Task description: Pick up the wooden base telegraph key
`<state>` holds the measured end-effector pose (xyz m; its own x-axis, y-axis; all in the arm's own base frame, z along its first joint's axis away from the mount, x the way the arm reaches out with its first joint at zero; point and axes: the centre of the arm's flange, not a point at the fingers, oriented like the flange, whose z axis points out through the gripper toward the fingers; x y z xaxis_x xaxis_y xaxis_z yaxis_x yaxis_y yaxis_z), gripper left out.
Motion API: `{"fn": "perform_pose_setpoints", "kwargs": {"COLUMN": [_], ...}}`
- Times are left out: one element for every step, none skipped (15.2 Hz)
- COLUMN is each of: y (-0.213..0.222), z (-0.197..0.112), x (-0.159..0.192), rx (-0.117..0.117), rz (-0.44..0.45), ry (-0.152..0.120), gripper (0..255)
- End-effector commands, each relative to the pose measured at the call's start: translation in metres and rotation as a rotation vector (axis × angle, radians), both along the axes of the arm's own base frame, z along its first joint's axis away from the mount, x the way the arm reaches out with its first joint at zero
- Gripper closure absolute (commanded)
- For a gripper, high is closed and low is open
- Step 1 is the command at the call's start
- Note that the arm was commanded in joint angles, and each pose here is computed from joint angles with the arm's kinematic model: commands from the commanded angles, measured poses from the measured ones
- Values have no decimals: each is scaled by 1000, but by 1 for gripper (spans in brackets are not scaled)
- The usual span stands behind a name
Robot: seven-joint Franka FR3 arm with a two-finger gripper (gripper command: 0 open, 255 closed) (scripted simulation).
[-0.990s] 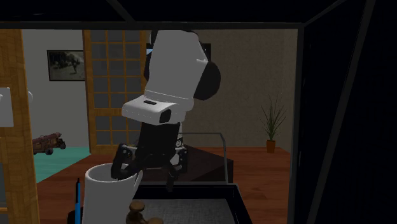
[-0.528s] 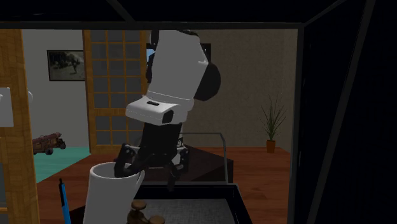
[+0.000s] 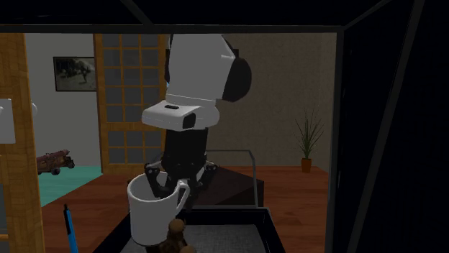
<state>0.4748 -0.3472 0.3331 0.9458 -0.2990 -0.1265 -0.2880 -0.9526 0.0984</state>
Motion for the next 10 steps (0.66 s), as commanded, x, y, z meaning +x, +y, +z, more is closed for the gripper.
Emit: {"fn": "perform_pose_setpoints", "kwargs": {"y": [5,5,5,5,5,5,5,5,5,5], "z": [7,12,17,23,28,33,39,44,45,45], "x": [2,2,2,2,2,2,2,2,2,2], "rx": [7,7,7,7,7,7,7,7,7,7], "rz": [3,3,3,3,3,3,3,3,3,3], "ry": [3,3,3,3,3,3,3,3,3,3], "gripper": [255,255,255,255,255,255,255,255,255,255]}}
